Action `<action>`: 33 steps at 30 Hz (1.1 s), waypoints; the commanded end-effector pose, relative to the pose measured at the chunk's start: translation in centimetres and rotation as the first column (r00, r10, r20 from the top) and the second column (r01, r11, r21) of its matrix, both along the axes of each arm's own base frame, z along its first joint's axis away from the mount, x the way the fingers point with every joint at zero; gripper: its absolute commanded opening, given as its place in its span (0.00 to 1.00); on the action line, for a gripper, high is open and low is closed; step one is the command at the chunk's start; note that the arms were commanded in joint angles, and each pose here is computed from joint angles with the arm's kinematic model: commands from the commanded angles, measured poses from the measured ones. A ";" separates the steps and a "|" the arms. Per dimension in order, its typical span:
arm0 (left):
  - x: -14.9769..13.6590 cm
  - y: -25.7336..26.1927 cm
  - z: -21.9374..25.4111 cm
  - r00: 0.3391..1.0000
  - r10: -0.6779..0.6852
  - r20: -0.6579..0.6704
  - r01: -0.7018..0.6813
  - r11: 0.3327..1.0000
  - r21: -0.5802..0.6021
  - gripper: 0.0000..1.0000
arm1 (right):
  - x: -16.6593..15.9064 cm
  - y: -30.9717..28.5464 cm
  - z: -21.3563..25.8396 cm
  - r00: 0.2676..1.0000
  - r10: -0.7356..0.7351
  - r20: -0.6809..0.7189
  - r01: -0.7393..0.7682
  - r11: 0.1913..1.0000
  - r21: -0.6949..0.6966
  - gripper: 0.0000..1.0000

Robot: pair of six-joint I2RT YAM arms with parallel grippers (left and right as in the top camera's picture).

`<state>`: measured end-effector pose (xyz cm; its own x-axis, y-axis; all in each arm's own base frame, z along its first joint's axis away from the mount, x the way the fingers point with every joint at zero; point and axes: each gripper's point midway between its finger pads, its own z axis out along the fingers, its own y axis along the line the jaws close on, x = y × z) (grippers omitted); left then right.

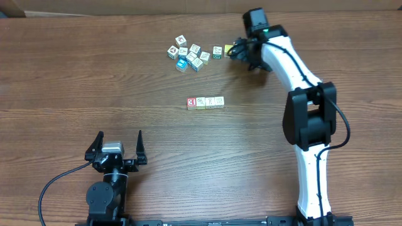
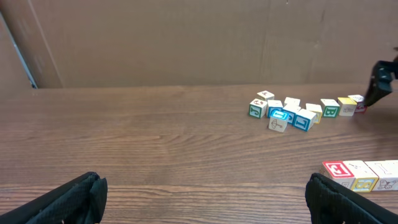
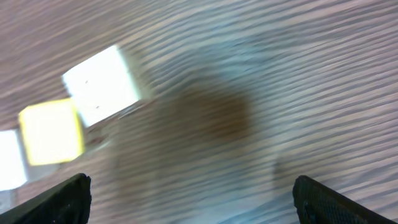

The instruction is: Form a horizontal line

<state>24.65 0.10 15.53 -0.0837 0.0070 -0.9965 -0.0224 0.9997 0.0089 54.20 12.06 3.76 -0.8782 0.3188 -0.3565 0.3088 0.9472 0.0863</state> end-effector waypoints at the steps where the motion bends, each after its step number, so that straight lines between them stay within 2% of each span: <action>1: 0.0 -0.3 0.1 1.000 -0.017 0.010 0.016 1.000 0.015 1.00 | 0.2 0.2 2.3 0.999 0.000 0.047 0.000 1.000 0.003 1.00; 4: 0.0 -0.3 0.1 1.000 -0.017 0.010 0.016 1.000 0.015 1.00 | 0.5 0.0 4.9 0.996 -0.005 0.093 0.004 1.000 0.016 1.00; 9: 0.0 -0.3 0.2 1.000 -0.017 0.010 0.016 1.000 0.015 1.00 | 0.5 -0.5 11.9 0.976 -0.019 0.216 0.008 0.999 0.049 1.00; 19: 0.0 -0.3 0.2 1.000 -0.017 0.010 0.016 1.000 0.015 1.00 | -1.7 -1.2 23.8 0.907 -0.037 0.420 -0.007 0.995 0.104 1.00; 25: 0.0 -0.3 0.1 1.000 -0.017 0.010 0.016 1.000 0.015 1.00 | -4.0 -1.7 29.9 0.851 -0.052 0.523 -0.021 0.991 0.132 1.00; 33: 0.0 -0.3 0.1 1.000 -0.016 0.010 0.016 1.000 0.015 1.00 | -9.0 -3.0 38.8 0.741 -0.080 0.667 -0.049 0.984 0.172 1.00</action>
